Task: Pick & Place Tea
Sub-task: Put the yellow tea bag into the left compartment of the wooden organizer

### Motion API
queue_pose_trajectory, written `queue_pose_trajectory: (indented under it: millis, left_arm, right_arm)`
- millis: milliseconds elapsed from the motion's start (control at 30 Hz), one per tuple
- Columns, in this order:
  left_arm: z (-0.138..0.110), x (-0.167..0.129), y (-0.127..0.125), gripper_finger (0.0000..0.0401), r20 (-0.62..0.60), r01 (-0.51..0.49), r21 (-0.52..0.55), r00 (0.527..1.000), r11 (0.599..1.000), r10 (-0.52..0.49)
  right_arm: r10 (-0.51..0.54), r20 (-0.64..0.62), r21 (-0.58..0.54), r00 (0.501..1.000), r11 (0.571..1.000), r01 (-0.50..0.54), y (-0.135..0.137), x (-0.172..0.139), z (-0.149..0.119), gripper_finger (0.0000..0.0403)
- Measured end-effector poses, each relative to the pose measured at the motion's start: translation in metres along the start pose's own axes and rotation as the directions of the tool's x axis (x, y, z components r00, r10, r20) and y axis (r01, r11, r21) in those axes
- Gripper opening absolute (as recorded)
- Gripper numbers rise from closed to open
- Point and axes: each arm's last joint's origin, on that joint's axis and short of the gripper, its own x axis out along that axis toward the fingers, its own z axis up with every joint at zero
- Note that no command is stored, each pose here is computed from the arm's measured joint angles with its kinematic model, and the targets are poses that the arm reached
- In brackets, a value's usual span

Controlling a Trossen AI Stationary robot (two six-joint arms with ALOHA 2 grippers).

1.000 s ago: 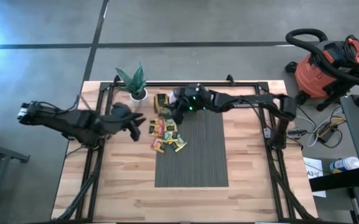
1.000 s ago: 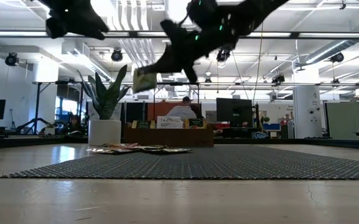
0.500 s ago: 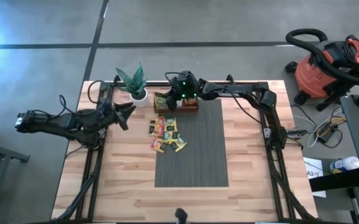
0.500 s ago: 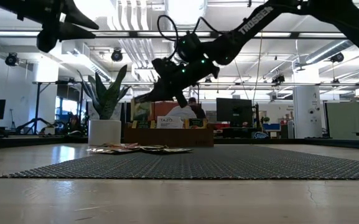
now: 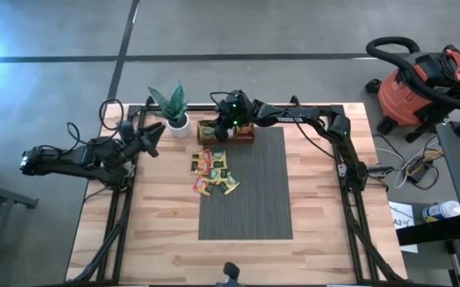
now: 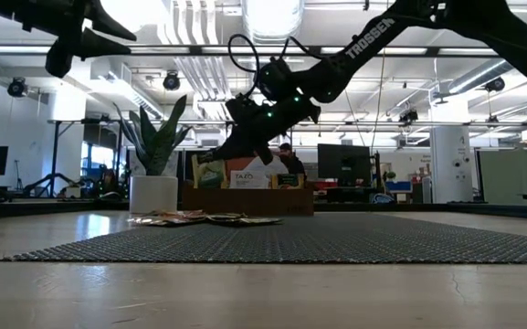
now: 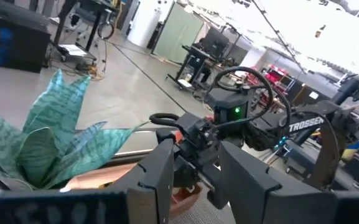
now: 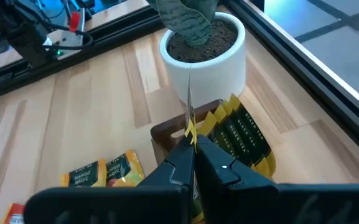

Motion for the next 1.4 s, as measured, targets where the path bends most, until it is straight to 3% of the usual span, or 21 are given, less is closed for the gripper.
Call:
queue_pose_trajectory:
  millis: [400,667,1400]
  left_arm:
    - [0.002,0.001,0.002,0.0124,0.023,-0.042,0.0,0.999,0.999,0.042]
    - [0.002,0.002,0.003,0.0124,0.028,-0.051,0.0,0.998,0.999,0.051]
    - [0.002,0.002,0.003,0.0124,0.034,-0.061,0.01,0.998,0.998,0.06]
  right_arm:
    - [0.023,-0.002,-0.018,1.0,1.0,-0.023,0.0,0.002,-0.001,0.0009]
    - [0.041,0.014,0.054,0.999,0.998,-0.042,-0.003,0.011,-0.003,0.0009]
    - [0.004,-0.022,-0.042,1.0,0.999,-0.005,0.001,0.013,0.002,0.0017]
